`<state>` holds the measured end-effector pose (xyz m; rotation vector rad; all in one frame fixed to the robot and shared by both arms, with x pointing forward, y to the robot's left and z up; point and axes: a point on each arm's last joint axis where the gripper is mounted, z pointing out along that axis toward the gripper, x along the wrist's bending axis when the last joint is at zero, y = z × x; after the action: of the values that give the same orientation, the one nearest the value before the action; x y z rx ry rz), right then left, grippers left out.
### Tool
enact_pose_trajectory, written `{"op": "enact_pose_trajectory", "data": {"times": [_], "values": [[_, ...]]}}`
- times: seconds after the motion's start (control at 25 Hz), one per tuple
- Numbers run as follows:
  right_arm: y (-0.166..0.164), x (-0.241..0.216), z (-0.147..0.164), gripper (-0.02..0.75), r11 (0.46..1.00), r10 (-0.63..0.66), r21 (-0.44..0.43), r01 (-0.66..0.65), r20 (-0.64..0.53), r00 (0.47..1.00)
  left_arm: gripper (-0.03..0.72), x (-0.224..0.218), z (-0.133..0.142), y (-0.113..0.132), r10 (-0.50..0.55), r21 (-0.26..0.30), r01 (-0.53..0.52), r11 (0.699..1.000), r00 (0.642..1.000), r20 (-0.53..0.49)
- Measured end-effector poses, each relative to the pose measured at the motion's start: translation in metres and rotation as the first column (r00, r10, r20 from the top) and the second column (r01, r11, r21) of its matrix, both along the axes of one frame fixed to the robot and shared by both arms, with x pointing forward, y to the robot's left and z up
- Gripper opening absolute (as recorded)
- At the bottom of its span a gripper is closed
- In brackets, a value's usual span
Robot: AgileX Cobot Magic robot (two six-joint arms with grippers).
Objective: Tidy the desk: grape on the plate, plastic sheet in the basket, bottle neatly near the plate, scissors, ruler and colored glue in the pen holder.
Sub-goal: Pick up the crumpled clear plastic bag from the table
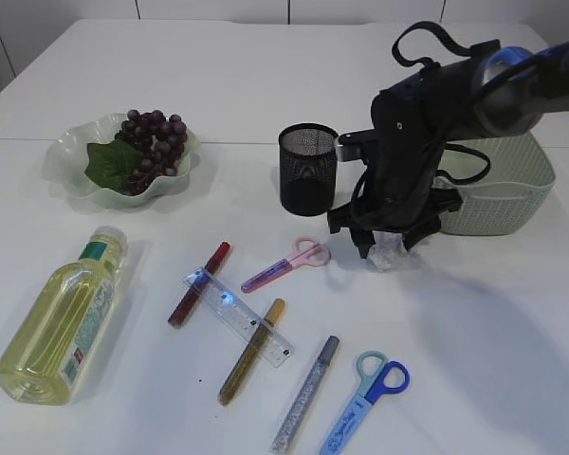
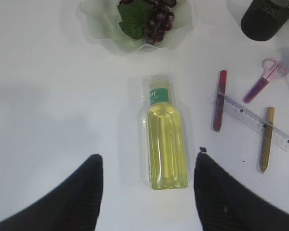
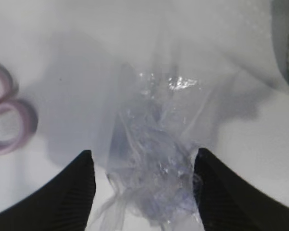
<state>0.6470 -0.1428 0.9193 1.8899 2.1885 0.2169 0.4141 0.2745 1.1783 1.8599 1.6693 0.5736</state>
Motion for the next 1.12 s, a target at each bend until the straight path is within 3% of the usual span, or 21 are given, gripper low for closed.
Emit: {"op": "enact_pose_trajectory", "data": {"times": [0.84, 1.12], "values": [[-0.0006, -0.0004, -0.0031, 0.498, 1.000, -0.002, -0.009, 0.002, -0.012, 1.000, 0.427, 0.0001, 0.0000, 0.0005, 0.002, 0.006, -0.002, 1.000, 1.000, 0.001], [-0.0007, -0.0003, -0.0031, 0.449, 1.000, -0.002, -0.011, 0.002, -0.012, 1.000, 0.426, 0.0001, 0.0000, 0.0010, 0.003, 0.012, -0.003, 1.000, 1.000, 0.002]]}}
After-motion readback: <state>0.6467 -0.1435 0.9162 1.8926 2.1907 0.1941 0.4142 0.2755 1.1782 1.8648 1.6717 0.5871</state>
